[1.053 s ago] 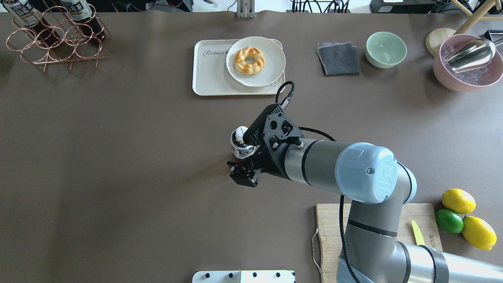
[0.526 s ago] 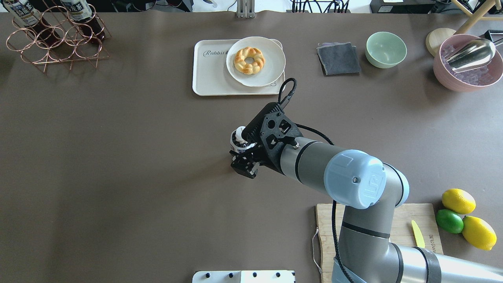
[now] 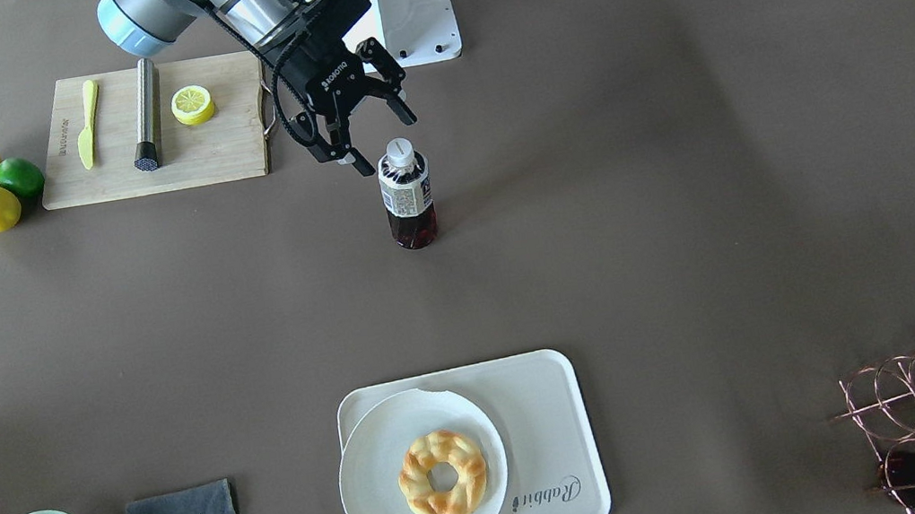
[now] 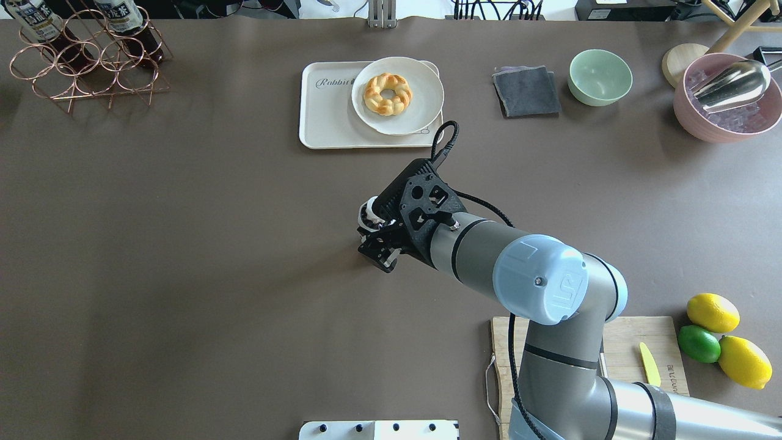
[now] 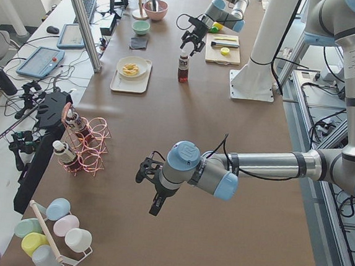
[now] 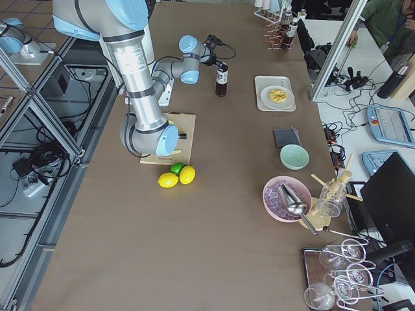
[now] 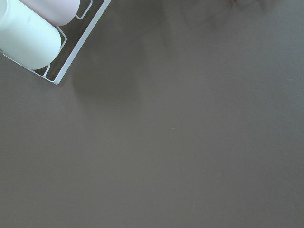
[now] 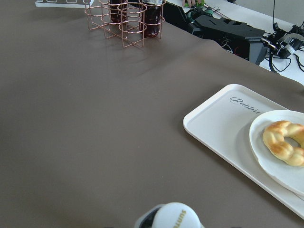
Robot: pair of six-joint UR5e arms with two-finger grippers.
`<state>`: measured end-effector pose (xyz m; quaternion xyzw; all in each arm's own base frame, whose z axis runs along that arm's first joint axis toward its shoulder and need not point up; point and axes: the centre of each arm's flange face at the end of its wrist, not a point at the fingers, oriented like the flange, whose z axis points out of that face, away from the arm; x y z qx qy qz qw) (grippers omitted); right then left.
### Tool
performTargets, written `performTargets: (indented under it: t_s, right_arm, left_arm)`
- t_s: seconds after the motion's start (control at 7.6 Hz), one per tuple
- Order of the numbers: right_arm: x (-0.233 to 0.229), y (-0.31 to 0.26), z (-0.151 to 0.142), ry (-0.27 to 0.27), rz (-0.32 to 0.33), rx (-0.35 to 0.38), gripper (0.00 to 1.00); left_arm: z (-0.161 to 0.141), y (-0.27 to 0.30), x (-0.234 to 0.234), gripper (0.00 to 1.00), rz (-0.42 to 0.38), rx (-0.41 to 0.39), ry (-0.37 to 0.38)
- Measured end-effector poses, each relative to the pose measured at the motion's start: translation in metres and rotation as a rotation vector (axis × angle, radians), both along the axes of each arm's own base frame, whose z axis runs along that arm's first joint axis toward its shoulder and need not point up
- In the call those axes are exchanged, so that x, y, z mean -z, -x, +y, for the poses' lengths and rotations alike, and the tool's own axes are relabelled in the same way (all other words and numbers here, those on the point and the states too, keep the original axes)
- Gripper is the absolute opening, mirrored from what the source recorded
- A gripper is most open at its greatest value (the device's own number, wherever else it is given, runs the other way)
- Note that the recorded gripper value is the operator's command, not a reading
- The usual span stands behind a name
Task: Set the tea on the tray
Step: 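Close the right gripper on the bottle cap and lift it, then carry the bottle to the white tray beside the plate and lower it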
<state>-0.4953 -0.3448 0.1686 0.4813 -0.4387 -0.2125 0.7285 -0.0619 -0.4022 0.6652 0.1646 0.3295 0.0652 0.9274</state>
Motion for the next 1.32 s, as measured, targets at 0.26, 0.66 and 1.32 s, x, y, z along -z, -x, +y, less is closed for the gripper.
performTargets:
  t_s: [0.26,0.66,1.32]
  right_arm:
    - [0.003,0.005,-0.002,0.003,-0.002,-0.001,0.45]
    - [0.003,0.005,-0.002,0.004,-0.003,-0.002,0.00]
    - [0.030,-0.007,-0.023,0.017,-0.062,-0.045,0.00]
  left_arm:
    - [0.000,0.000,0.000,1.00,0.000,0.000,0.001]
    - [0.000,0.000,0.000,1.00,0.000,0.000,0.000]
    - [-0.001,0.000,0.003,1.00,0.001,0.001,-0.005]
